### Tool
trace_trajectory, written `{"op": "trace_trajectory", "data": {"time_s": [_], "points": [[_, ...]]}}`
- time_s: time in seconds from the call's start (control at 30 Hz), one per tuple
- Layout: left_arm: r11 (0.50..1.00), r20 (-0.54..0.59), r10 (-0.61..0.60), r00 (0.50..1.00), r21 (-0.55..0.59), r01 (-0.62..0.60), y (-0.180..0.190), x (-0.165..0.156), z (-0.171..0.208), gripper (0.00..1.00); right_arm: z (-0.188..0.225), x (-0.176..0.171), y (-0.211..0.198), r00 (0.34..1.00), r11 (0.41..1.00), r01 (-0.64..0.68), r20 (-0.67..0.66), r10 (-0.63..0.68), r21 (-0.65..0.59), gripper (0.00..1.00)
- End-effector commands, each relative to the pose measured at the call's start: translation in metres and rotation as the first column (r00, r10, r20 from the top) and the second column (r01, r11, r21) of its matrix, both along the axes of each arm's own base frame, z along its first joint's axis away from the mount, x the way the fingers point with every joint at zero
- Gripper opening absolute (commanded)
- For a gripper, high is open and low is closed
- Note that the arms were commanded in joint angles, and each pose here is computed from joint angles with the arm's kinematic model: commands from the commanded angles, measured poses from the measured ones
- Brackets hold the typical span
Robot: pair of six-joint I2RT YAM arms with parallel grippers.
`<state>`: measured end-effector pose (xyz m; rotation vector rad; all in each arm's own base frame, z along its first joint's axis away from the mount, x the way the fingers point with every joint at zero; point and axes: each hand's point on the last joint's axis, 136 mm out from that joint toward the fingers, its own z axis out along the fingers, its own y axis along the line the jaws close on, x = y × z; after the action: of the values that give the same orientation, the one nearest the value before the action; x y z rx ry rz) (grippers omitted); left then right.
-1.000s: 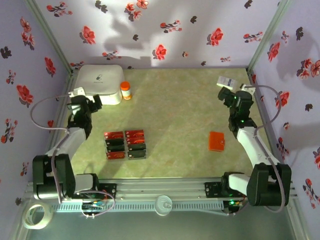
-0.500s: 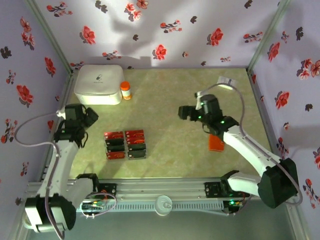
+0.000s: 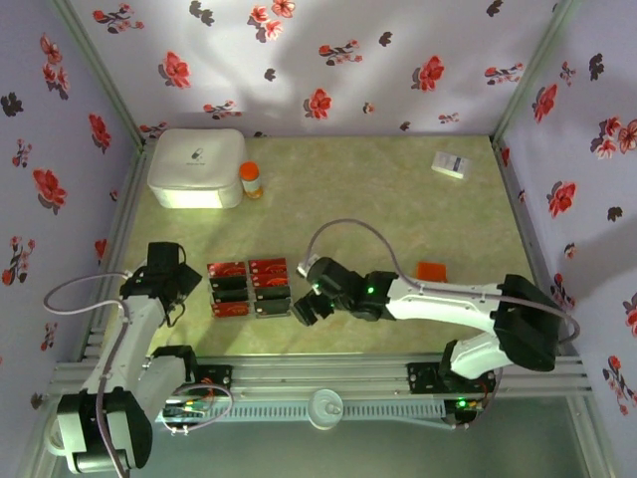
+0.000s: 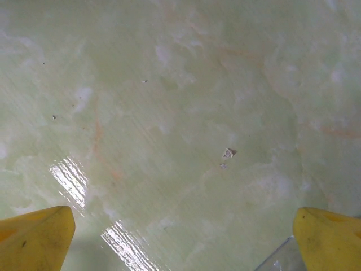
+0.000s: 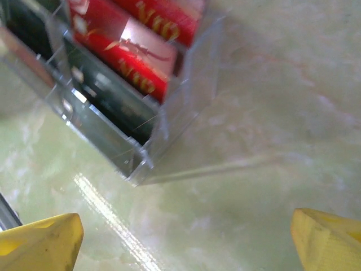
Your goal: Put the credit cards into the card holder
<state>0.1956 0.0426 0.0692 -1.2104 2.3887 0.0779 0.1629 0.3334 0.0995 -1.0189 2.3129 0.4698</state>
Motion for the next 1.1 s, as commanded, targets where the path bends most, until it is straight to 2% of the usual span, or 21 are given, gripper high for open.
{"op": "trace_trajectory", "data": {"time_s": [0.0, 0.27, 0.67, 0.87, 1.07], "points": [[1.000, -0.016, 0.009, 1.000, 0.017, -0.009, 0.002, -0.003, -0.001, 1.00, -0.008, -0.004, 0.005, 0.997, 0.997, -0.045, 0.065, 0.049, -0.065, 0.96], [0.998, -0.049, -0.055, 0.997, 0.032, 0.057, -0.003, -0.002, -0.003, 1.00, -0.028, -0.010, 0.019, 0.995, 0.992, -0.080, 0.049, 0.085, -0.099, 0.97], [0.994, -0.080, -0.096, 0.992, 0.036, 0.099, -0.010, -0.002, -0.010, 1.00, -0.044, 0.006, 0.030, 0.990, 0.985, -0.064, 0.112, 0.082, -0.159, 0.97], [0.992, -0.083, -0.122, 0.989, 0.035, 0.125, -0.015, 0.004, -0.012, 1.00, -0.041, 0.027, 0.023, 0.978, 0.982, 0.027, 0.207, 0.012, -0.186, 0.97], [0.986, -0.078, -0.159, 0.984, 0.035, 0.162, -0.025, 0.016, -0.012, 1.00, -0.042, 0.051, 0.007, 0.969, 0.975, 0.122, 0.234, -0.077, -0.184, 0.97]]}}
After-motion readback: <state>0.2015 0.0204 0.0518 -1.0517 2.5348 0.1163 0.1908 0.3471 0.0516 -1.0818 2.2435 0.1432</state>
